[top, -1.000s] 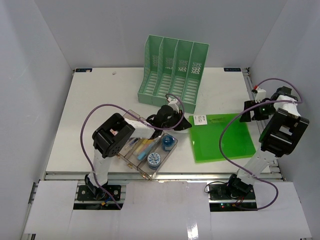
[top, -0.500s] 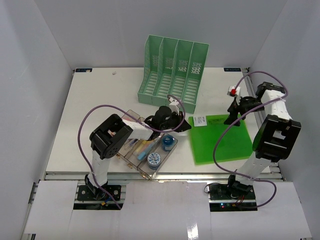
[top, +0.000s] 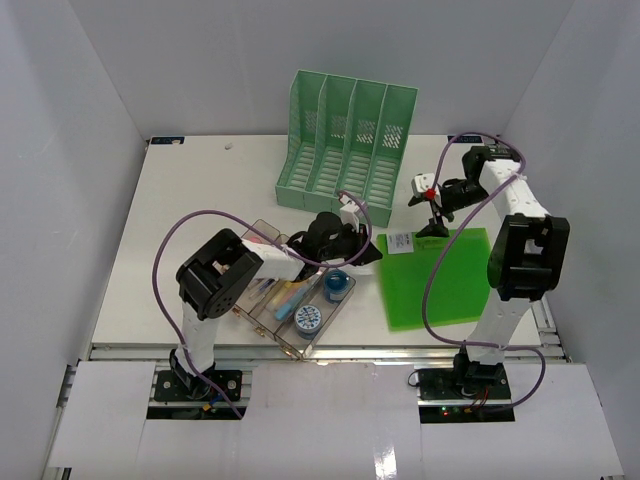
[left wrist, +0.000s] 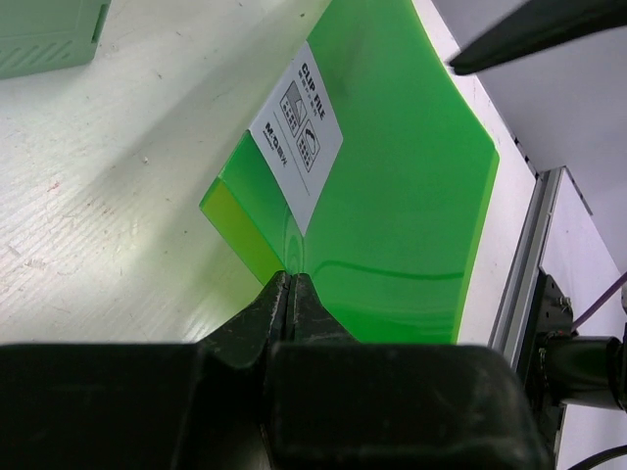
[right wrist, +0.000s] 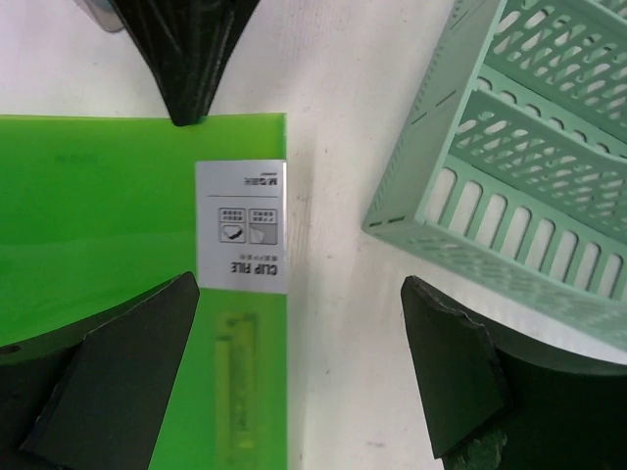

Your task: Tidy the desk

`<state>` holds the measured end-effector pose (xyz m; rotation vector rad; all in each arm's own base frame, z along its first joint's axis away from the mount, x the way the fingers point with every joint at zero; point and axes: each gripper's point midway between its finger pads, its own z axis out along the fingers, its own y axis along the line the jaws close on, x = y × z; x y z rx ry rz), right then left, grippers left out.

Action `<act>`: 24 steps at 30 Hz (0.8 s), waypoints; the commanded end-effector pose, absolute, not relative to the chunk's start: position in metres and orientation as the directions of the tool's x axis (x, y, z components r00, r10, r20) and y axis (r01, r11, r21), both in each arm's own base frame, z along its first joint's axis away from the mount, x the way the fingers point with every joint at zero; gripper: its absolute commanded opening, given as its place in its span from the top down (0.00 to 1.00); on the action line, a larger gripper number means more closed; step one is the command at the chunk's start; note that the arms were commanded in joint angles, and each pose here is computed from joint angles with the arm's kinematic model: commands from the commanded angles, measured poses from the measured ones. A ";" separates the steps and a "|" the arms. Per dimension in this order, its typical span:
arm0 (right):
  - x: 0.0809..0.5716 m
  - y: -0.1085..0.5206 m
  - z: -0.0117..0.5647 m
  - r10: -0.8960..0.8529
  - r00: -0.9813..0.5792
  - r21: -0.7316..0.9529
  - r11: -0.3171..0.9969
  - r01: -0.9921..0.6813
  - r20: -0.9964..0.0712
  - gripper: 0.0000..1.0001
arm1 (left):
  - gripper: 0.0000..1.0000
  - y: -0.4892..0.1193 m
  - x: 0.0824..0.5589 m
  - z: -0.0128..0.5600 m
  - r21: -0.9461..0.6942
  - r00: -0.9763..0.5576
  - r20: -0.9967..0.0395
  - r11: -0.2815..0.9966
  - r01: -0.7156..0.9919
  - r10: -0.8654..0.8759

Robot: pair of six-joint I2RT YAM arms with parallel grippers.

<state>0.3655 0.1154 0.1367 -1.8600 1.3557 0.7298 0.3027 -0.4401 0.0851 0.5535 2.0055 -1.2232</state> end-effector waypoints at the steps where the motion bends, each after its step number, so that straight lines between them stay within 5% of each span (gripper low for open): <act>1: 0.376 0.114 0.132 -0.570 0.328 -0.230 -0.238 -0.943 -0.754 0.08 | 1.00 -0.441 0.298 0.135 -0.514 -0.545 -0.838 0.387 0.766 -0.034; 19: 0.344 0.121 0.083 -0.692 0.274 -0.031 -0.343 -0.939 -0.667 0.00 | 1.00 -0.439 0.306 0.159 -0.410 -0.446 -0.895 0.400 0.819 -0.004; 24: 0.331 0.123 0.076 -0.716 0.263 0.018 -0.359 -0.933 -0.647 0.11 | 1.00 -0.440 0.310 0.168 -0.379 -0.416 -0.909 0.405 0.832 0.003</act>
